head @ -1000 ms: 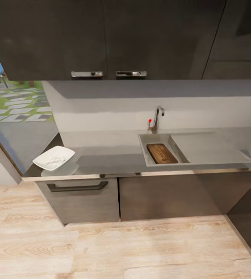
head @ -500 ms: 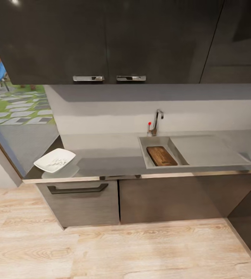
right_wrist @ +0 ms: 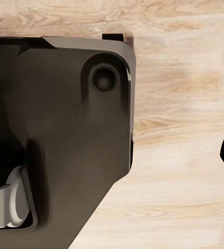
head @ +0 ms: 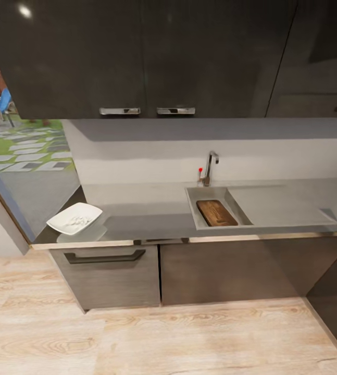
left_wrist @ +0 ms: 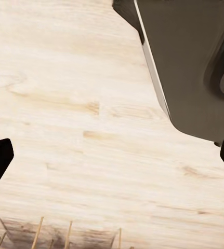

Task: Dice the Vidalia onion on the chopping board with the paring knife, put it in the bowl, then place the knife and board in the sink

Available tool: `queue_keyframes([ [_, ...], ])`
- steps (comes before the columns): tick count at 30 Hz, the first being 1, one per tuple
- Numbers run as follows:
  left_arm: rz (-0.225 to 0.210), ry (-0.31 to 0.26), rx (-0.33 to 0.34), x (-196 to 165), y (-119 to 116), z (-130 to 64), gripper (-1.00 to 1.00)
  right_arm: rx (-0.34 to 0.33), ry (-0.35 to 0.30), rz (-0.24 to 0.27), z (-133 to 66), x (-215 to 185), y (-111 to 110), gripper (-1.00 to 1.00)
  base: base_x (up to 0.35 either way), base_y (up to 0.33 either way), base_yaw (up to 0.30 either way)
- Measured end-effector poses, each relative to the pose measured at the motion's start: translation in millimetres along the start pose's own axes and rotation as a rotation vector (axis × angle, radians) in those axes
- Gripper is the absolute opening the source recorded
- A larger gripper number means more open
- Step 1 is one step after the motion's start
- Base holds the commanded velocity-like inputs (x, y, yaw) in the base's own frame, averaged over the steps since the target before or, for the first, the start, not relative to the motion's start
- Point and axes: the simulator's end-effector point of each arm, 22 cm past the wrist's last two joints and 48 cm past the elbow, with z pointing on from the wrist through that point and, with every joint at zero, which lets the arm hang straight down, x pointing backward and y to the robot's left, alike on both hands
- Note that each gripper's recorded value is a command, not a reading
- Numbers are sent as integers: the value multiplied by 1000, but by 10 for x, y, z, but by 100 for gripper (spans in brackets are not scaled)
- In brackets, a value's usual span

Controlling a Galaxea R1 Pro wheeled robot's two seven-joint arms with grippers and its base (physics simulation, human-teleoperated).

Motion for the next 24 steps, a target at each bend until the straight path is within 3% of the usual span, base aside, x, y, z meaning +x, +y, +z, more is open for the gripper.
queue_keyframes([
  [24,-3,-38,8,-146,-35,21,100,-1,-39,0,-32,-151,7,100,0,0,0],
])
